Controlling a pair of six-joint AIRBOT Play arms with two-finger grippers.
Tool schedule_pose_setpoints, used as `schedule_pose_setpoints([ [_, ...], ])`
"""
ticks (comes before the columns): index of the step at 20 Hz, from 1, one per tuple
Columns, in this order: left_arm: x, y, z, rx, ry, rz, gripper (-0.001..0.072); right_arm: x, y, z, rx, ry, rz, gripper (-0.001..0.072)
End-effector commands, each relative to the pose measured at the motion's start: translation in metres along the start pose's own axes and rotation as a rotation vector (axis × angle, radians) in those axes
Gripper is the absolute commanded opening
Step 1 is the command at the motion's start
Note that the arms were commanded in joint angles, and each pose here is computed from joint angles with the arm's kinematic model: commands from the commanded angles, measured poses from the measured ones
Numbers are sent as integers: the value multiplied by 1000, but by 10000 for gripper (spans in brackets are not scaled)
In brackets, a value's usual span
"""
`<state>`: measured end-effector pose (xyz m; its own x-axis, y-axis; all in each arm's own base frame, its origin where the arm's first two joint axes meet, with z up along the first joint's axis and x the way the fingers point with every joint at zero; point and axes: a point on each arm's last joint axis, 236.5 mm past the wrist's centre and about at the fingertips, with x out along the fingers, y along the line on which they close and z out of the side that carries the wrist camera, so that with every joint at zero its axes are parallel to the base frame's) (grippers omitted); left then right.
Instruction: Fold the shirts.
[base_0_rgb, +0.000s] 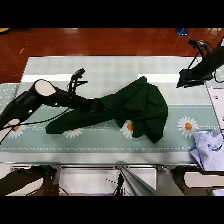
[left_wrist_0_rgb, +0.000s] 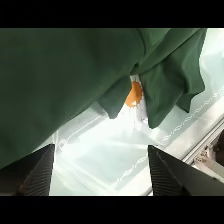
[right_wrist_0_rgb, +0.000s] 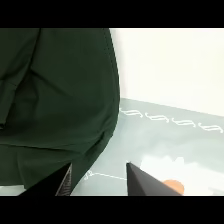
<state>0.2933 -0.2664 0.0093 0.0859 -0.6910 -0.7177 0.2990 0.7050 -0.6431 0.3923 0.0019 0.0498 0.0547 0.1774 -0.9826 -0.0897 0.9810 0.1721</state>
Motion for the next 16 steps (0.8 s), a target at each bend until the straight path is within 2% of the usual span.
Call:
schedule_pose_setpoints([
  [1, 9, -11, 20, 44, -15, 0, 669, 6, 2, 10, 8, -48, 35, 432],
  [3, 7, -20, 42, 121, -37, 32, 669, 6, 3, 17, 7, -76, 37, 432],
  [6, 14, -16, 57, 207, 28, 149, 670, 5, 2, 20, 7, -90, 34, 432],
  [13, 66, -43, 54, 274, 191, 154, 670, 5, 3, 21, 7, -91, 38, 431],
  [16, 78, -23, 51, 300, 236, 259, 670, 5, 5, 21, 8, -92, 44, 431],
])
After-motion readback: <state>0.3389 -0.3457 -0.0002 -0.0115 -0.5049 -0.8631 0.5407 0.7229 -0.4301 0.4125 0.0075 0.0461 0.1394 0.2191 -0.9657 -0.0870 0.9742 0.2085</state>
